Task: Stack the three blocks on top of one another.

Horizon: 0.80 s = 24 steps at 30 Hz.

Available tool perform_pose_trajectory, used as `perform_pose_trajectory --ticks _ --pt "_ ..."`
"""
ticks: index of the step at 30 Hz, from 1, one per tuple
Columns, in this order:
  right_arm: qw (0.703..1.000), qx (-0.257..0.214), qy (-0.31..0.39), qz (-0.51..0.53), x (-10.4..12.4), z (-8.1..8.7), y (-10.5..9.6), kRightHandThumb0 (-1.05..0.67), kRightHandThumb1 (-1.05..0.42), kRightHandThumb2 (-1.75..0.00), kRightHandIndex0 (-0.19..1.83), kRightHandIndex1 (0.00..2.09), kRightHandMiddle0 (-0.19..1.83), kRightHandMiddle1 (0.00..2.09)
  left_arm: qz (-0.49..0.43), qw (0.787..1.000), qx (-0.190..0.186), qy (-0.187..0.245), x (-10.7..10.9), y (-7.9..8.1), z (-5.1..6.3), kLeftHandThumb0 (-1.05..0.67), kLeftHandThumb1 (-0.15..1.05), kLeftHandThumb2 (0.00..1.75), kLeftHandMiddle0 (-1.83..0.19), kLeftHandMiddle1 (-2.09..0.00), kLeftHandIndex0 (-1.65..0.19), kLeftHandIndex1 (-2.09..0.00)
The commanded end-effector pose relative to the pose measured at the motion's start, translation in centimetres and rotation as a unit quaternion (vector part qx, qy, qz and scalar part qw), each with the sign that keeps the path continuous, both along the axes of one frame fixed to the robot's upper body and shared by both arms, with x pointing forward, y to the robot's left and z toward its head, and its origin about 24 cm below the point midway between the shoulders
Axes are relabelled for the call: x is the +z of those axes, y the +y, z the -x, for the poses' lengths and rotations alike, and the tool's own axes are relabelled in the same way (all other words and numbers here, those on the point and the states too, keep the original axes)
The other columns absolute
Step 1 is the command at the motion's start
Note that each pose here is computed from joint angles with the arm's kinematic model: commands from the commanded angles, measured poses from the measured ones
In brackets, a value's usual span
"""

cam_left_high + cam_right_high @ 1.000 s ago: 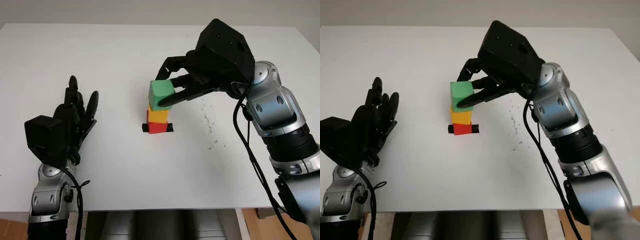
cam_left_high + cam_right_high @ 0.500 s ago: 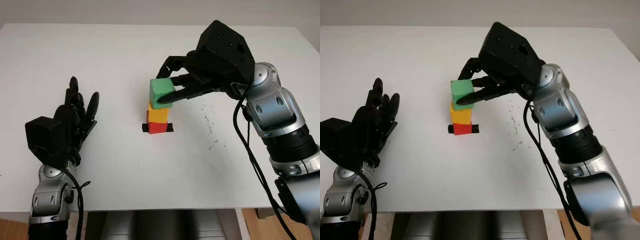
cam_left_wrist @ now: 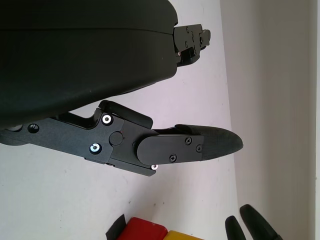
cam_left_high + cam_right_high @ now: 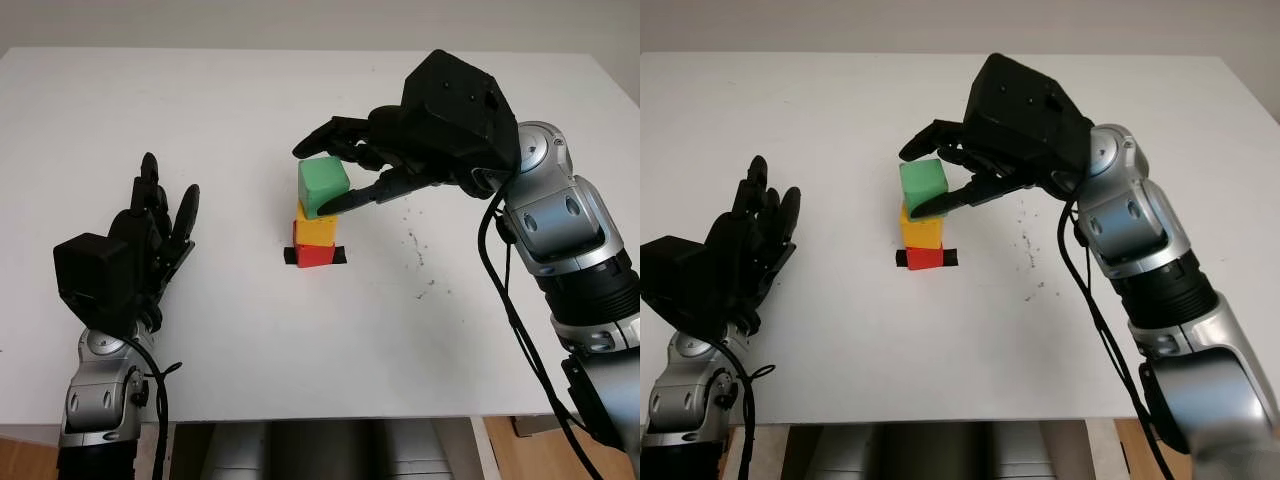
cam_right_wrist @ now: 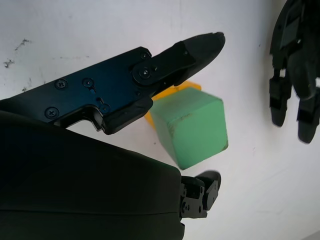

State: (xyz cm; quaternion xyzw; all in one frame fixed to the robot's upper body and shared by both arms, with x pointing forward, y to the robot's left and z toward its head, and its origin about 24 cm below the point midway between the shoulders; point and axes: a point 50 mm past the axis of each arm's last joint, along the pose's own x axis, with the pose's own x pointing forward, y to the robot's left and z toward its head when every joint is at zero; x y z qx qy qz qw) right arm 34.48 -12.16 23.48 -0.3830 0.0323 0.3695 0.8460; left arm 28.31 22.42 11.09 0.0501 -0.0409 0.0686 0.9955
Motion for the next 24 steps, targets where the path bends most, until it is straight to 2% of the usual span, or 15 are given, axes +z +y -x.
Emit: perform_pose_trajectory --ticks 1,5,7,9,12,16,19,24 --pt "1.000 0.019 -0.017 -0.012 1.4 0.4 -0.4 -0.88 -0.89 -0.05 -0.18 0.00 -0.18 0.11 0.004 1.000 0.001 -0.003 0.0 -0.1 0.1 -0.69 1.05 0.42 0.18 -0.05 0.13 -0.06" --pt "0.997 0.030 -0.002 -0.069 2.6 0.9 -1.4 -0.89 -0.89 -0.05 -0.19 0.00 -0.19 0.01 0.010 1.000 0.003 -0.006 0.0 0.0 0.2 -0.68 1.05 0.41 0.17 -0.06 0.12 -0.06" --pt "0.993 0.014 -0.015 -0.115 3.0 1.2 -2.2 -0.88 -0.97 -0.09 -0.19 0.00 -0.19 0.00 0.012 1.000 0.003 -0.007 0.0 0.1 0.2 -0.69 1.05 0.40 0.17 -0.06 0.11 -0.06" --pt "0.984 -0.021 -0.044 -0.173 3.1 1.3 -3.0 -0.87 -1.03 -0.32 -0.19 0.00 -0.19 0.00 0.014 1.000 0.002 -0.009 0.0 0.2 0.2 -0.69 1.05 0.40 0.18 -0.05 0.12 -0.06" --pt "0.958 -0.077 -0.073 -0.266 2.5 0.9 -4.2 -0.81 -1.05 -0.53 -0.19 0.00 -0.19 0.00 0.014 1.000 0.000 -0.011 0.1 0.4 0.2 -0.70 1.05 0.40 0.19 -0.04 0.14 -0.04" --pt "0.938 -0.127 -0.083 -0.312 0.6 0.3 -5.6 -0.82 -1.05 -0.63 -0.19 0.00 -0.19 0.00 0.014 1.000 -0.002 -0.013 0.3 0.7 0.0 -0.70 1.05 0.42 0.19 -0.02 0.17 -0.03" --pt "0.929 -0.157 -0.076 -0.326 -1.7 0.0 -6.4 -0.80 -1.05 -0.71 -0.19 0.00 -0.19 0.00 0.016 1.000 -0.003 -0.017 0.5 0.9 -0.2 -0.70 1.05 0.41 0.19 0.00 0.19 -0.02" --pt "0.905 -0.217 -0.042 -0.364 -5.8 -0.3 -7.0 -0.79 -1.05 -0.74 -0.19 0.00 -0.19 0.00 0.013 0.999 -0.007 -0.030 0.9 1.0 -0.5 -0.70 1.05 0.43 0.19 -0.01 0.18 -0.01"
